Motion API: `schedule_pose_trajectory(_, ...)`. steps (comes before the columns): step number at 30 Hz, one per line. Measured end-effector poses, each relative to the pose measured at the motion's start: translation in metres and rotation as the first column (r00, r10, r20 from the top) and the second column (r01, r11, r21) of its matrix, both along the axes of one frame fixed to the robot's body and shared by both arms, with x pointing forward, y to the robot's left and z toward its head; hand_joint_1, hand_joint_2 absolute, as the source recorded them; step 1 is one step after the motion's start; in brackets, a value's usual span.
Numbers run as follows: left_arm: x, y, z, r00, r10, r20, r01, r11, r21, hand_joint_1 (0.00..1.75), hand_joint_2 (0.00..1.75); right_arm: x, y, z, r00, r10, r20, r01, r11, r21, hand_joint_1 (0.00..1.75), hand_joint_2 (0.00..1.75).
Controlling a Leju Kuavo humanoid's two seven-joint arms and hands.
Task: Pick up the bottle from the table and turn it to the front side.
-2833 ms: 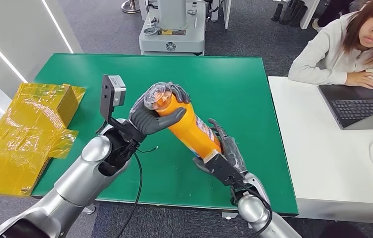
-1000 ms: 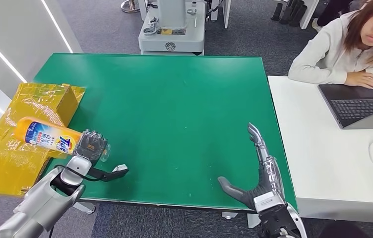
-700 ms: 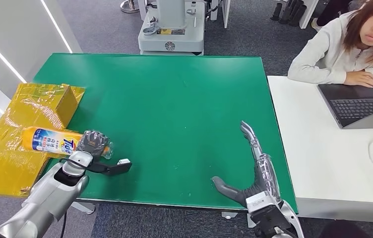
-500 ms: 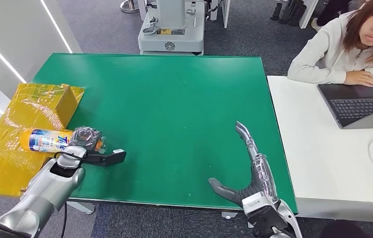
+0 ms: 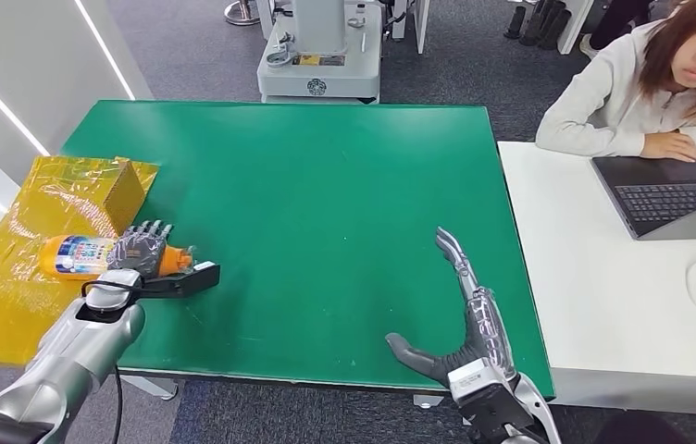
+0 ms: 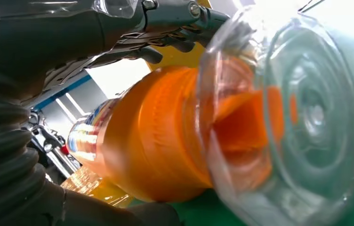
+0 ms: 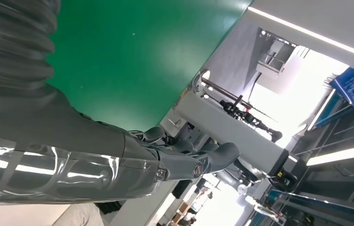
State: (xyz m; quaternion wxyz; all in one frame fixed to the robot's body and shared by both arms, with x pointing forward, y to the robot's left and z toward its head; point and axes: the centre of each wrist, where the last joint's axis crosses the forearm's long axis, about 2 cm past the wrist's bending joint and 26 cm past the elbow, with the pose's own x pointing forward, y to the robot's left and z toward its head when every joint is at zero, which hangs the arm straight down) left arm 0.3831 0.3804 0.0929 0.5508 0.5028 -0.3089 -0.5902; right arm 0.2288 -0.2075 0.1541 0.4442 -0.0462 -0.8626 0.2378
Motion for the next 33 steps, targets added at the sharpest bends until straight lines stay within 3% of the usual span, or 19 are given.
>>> schedule_pose_trajectory(5, -0.013, 0.003, -0.012, 0.996, 0.008, 0.087, 0.009, 0.979, -0.202, 0.0, 1.75, -0.003, 0.001, -0.001, 1.0, -0.002, -0.031, 0.002, 1.0, -0.001, 0.0, 1.75)
schedule_pose_trajectory(8, -0.037, -0.009, -0.025, 0.951, -0.024, 0.309, 0.151, 0.907, -0.394, 0.0, 1.75, -0.009, 0.0, -0.001, 0.999, -0.01, -0.046, 0.01, 1.0, 0.006, 0.0, 1.75)
schedule_pose_trajectory(10, -0.054, -0.027, -0.027, 0.878, -0.012, 0.478, 0.273, 0.834, -0.48, 0.0, 1.75, -0.014, -0.002, -0.002, 0.999, -0.021, -0.049, 0.022, 1.0, 0.018, 0.0, 1.75)
schedule_pose_trajectory(14, -0.073, -0.054, -0.016, 0.742, 0.038, 0.67, 0.444, 0.721, -0.532, 0.0, 1.75, -0.022, -0.005, -0.003, 0.998, -0.035, -0.051, 0.038, 0.997, 0.06, 0.0, 1.75)
schedule_pose_trajectory(17, -0.084, -0.079, 0.001, 0.557, 0.038, 0.829, 0.638, 0.62, -0.457, 0.0, 1.75, -0.025, -0.006, -0.005, 0.998, -0.047, -0.047, 0.052, 0.99, 0.131, 0.0, 1.75)
schedule_pose_trajectory(20, -0.095, -0.104, 0.02, 0.411, 0.079, 0.908, 0.763, 0.516, -0.39, 0.0, 1.75, -0.026, -0.007, -0.011, 0.997, -0.068, -0.039, 0.074, 0.979, 0.188, 0.0, 1.75)
schedule_pose_trajectory(22, -0.099, -0.115, 0.031, 0.356, 0.157, 0.921, 0.801, 0.457, -0.387, 0.0, 1.75, -0.028, -0.007, -0.015, 0.996, -0.084, -0.043, 0.091, 0.974, 0.208, 0.0, 1.75)
schedule_pose_trajectory(25, -0.104, -0.127, 0.042, 0.361, 0.268, 0.893, 0.822, 0.36, -0.441, 0.0, 1.75, -0.032, -0.009, -0.02, 0.993, -0.106, -0.054, 0.115, 0.967, 0.226, 0.0, 1.75)
schedule_pose_trajectory(30, -0.115, -0.155, 0.043, 0.544, 0.362, 0.757, 0.793, 0.072, -0.605, 0.0, 1.75, -0.042, -0.014, -0.025, 0.984, -0.158, -0.08, 0.174, 0.946, 0.275, 0.0, 1.75)
schedule_pose_trajectory(33, -0.124, -0.167, 0.037, 0.608, 0.342, 0.717, 0.766, -0.014, -0.643, 0.0, 1.75, -0.049, -0.015, -0.024, 0.98, -0.173, -0.099, 0.196, 0.93, 0.312, 0.0, 1.75)
